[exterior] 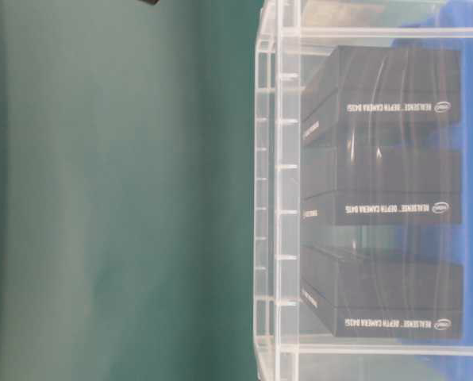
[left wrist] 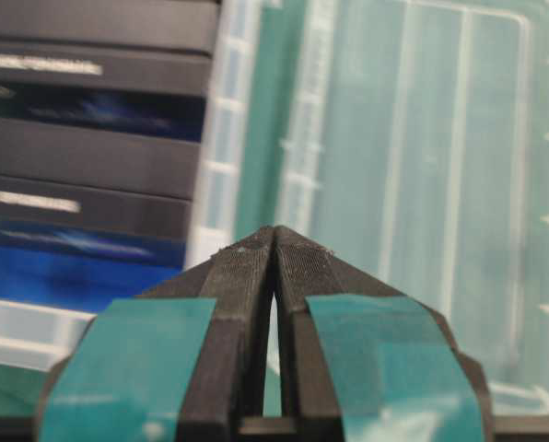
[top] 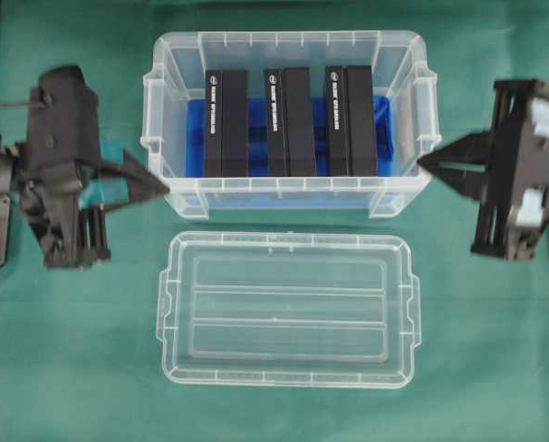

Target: Clamp the lid of the box with both arms, then lift and open it.

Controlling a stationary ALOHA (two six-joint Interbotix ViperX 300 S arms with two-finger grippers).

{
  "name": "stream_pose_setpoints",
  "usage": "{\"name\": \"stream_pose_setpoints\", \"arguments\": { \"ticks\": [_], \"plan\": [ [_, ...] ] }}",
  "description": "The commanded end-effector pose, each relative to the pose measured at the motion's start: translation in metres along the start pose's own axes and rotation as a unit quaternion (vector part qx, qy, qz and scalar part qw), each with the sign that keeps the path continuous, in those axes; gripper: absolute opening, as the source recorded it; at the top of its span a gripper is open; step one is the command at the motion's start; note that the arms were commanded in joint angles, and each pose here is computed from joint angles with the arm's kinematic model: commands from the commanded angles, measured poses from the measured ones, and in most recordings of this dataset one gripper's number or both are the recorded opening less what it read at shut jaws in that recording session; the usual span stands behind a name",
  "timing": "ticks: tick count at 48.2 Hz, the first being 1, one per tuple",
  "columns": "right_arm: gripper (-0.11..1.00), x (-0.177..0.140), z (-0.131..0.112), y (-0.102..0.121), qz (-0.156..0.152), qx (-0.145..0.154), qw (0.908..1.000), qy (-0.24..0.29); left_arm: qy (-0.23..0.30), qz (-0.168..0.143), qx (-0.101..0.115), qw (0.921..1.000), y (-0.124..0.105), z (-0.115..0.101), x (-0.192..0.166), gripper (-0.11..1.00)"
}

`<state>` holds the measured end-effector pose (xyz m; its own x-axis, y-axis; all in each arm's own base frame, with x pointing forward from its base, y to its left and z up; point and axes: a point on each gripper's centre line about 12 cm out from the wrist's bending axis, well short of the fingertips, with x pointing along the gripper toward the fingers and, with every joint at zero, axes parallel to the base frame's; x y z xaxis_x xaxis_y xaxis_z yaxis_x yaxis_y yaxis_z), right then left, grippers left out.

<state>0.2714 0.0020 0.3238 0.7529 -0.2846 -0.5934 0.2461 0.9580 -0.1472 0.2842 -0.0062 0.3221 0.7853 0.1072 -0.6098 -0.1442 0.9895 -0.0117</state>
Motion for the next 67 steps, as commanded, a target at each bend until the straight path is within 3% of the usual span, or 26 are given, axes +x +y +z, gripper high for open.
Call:
{"name": "stream_pose_setpoints", "arguments": {
  "ticks": [1,15,29,67],
  "plan": [
    [0.00,-0.005,0.005,-0.013,-0.009,0.010,0.9996,-0.025,-0.033,0.008,-0.001,0.9994,0.011,0.009,-0.008,0.01],
    [0.00,-0.004,0.002,-0.047,-0.042,0.038,0.9965,-0.061,-0.090,0.047,-0.006,0.9948,0.046,0.015,-0.021,0.01],
    [0.00,-0.004,-0.005,-0.072,-0.067,0.054,0.9923,-0.089,-0.130,0.065,0.001,0.9894,0.061,0.014,-0.032,0.01],
    [0.00,-0.003,-0.012,-0.073,-0.054,0.053,0.9909,-0.112,-0.146,0.063,-0.005,0.9872,0.062,0.007,-0.037,0.01]
  ]
}}
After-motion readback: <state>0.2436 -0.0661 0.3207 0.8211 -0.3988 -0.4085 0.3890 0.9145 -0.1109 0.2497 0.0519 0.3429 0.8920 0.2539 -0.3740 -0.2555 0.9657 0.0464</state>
